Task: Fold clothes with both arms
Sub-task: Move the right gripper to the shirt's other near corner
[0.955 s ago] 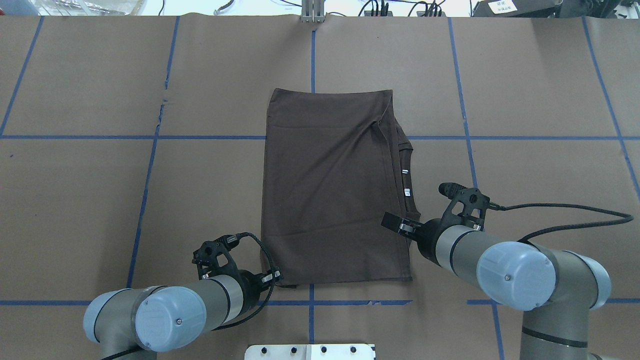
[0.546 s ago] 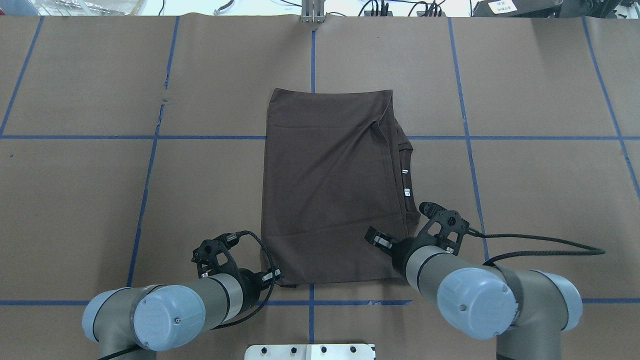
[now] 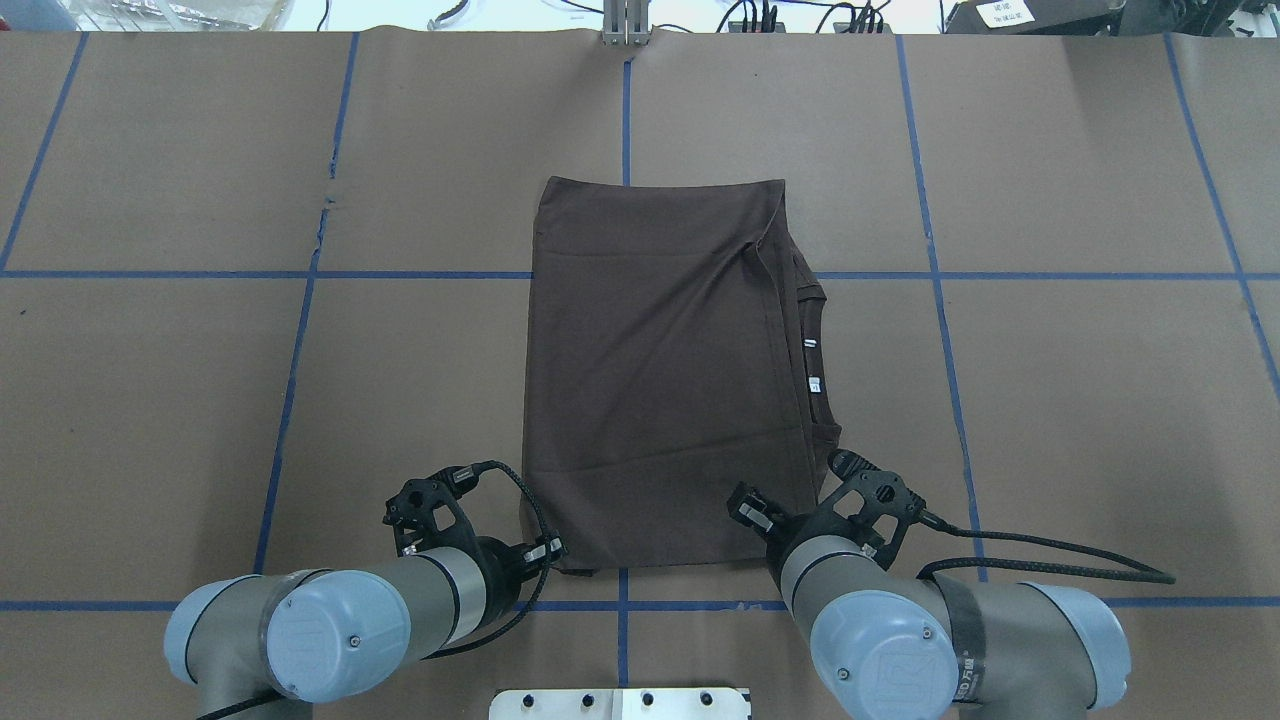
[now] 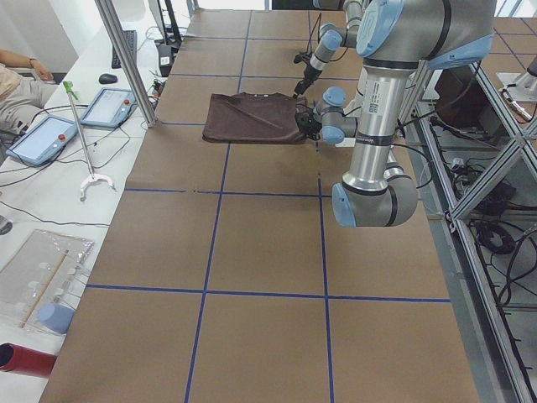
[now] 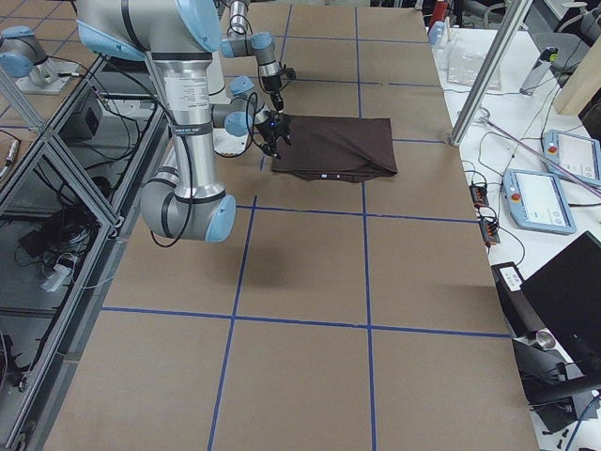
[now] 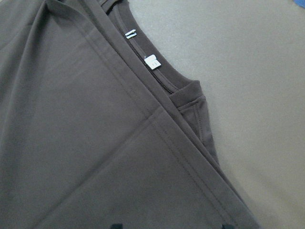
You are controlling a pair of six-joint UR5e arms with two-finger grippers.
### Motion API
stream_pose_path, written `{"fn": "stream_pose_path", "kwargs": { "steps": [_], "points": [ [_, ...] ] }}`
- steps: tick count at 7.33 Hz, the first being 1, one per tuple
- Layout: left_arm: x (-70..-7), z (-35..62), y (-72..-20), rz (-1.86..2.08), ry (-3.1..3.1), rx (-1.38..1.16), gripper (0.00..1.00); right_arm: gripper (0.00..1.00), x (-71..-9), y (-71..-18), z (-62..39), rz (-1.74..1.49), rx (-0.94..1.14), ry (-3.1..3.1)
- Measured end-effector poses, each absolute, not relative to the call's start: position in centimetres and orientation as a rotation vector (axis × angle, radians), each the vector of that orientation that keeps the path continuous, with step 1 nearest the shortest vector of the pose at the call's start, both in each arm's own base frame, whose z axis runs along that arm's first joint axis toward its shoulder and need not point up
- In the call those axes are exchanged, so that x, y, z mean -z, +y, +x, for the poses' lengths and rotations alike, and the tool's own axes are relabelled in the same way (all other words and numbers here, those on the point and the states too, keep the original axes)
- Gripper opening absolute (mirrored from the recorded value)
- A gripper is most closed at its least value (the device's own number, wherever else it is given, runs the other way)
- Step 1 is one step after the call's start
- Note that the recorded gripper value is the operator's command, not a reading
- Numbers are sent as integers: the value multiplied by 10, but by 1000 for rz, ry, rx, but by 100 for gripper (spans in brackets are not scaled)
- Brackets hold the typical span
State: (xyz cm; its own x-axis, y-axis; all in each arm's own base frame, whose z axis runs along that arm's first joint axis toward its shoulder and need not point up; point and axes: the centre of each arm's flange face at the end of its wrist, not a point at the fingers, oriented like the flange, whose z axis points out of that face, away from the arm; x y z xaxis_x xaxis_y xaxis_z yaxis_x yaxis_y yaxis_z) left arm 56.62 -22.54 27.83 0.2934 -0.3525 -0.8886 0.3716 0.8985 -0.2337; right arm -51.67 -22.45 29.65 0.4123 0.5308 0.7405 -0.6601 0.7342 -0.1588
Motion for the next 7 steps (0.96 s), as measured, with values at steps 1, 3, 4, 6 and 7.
{"fn": "stream_pose_path", "kwargs": {
  "steps": [1, 3, 4, 6, 7],
  "points": [
    [-278, 566, -226, 19, 1178, 483, 0, 75, -298, -220, -520, 151, -783, -856],
    [-278, 566, -225, 18, 1179, 482, 0, 75, -308, -211, -531, 142, -791, -829],
    [-278, 566, -225, 18, 1179, 482, 0, 75, -313, -207, -536, 142, -786, -816],
    [-278, 566, -225, 18, 1180, 482, 0, 75, -321, -204, -543, 146, -779, -799],
    [-278, 566, -225, 18, 1181, 482, 0, 75, -322, -203, -544, 146, -777, -796]
  ]
}}
